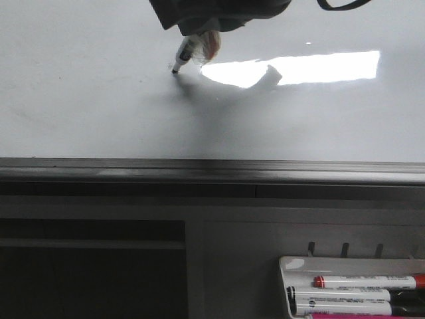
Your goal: Write number 2 on whiteboard
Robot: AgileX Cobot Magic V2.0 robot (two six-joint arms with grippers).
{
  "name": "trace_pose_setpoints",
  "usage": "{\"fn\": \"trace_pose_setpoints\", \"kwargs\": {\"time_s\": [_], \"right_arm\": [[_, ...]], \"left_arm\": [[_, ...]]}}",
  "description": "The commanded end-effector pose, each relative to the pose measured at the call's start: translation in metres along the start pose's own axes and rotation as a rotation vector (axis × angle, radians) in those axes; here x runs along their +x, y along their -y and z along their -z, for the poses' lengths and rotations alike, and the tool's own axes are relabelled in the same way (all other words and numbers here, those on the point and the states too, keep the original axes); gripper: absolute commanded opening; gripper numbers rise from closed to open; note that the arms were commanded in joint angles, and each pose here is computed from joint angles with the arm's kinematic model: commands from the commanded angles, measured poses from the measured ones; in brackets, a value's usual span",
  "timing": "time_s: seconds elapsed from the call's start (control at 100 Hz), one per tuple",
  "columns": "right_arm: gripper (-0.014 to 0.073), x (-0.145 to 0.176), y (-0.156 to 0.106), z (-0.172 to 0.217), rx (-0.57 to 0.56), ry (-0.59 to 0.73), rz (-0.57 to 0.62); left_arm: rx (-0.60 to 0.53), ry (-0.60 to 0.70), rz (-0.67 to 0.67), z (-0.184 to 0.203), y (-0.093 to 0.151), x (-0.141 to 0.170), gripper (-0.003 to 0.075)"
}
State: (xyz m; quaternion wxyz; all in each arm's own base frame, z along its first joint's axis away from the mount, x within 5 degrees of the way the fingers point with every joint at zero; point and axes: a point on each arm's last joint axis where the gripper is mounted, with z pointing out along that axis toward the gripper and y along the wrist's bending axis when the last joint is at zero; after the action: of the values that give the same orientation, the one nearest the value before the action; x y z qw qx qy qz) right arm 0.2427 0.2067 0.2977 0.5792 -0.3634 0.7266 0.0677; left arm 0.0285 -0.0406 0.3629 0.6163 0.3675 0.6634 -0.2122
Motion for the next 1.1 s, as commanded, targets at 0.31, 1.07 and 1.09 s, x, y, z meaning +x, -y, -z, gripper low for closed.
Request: {"fn": "trace_pose_setpoints", "kwargs": {"time_s": [0.31,1.07,1.09], "right_arm": [[-0.0078,-0.008,0.068,0.028,0.443,-0.037,0.028],[-0.0078,0.036,-0.019,-0.001,0.041,-0.260,-0.137],[-0.0078,0.036,-0.018,-0.001,0.053,-0.265,-0.136]], "left_arm": [[-0.027,0.124,0.032,0.002,-0.004,-0.016,-0.0020],[-0.028,0.124,0.030,0.002,-0.004,-0.016,-0.0020],[-0.028,0.124,0.030,0.002,-0.004,-0.016,-0.0020]]}}
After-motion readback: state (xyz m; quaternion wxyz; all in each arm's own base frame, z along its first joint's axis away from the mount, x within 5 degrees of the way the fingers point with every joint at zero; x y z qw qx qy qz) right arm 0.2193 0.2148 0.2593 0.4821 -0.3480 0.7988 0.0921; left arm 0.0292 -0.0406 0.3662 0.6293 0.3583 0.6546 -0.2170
